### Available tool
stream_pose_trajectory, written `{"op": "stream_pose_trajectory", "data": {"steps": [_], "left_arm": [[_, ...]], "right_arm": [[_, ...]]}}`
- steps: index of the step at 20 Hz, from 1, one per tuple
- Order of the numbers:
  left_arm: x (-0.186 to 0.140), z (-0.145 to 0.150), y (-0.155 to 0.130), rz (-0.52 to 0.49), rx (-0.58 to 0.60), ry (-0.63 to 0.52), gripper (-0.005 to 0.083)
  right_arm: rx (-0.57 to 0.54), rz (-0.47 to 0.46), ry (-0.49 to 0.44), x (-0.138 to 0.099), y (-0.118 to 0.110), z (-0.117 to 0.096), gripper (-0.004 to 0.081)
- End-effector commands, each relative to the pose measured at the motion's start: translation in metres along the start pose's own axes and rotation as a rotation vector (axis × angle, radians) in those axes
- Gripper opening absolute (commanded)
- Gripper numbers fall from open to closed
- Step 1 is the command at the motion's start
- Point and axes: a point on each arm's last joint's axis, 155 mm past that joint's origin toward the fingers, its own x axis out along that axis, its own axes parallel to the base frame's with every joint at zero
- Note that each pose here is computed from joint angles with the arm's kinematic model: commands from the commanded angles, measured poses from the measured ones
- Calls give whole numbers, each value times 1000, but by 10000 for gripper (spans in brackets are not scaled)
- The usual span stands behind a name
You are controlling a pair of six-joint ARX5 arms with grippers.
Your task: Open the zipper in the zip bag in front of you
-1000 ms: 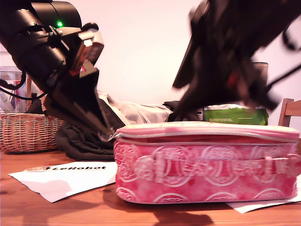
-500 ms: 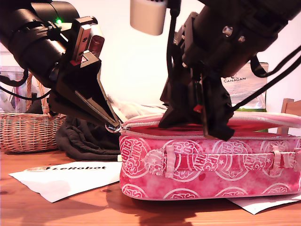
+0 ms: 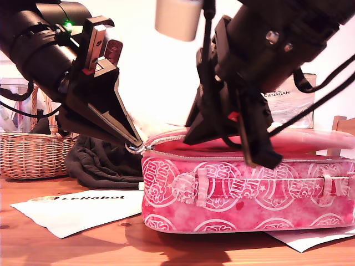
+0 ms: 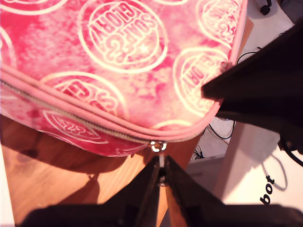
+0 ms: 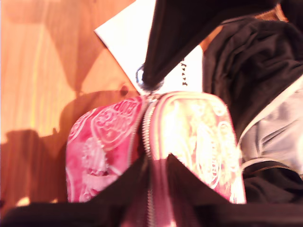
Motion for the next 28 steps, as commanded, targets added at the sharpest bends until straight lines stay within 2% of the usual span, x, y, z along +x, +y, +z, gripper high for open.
{"op": "stream_pose_trajectory", "data": {"steps": [1,10,13,17,22,28], "left_arm": [[-1,-3,0,13,22,-1,-22],[-7,22,47,268,92,-73,-22],[-10,32,57,318,118,-109,-22],[-2,41,69,336,134,-132,-22],[-8,60,100,457,163,-193,-22],[-10,72,124,488,158,-250,-22]], "right_arm": [[14,15,17,0,5,-6,-13],[13,51,19,0,14,-7,-13],[10,72,8,-1,18,-6,-13],[9,84,0,-1,21,-4,-13],[13,118,-3,-2,28,-5,-13],[21,133,-23,-3,32,0,-13]]}}
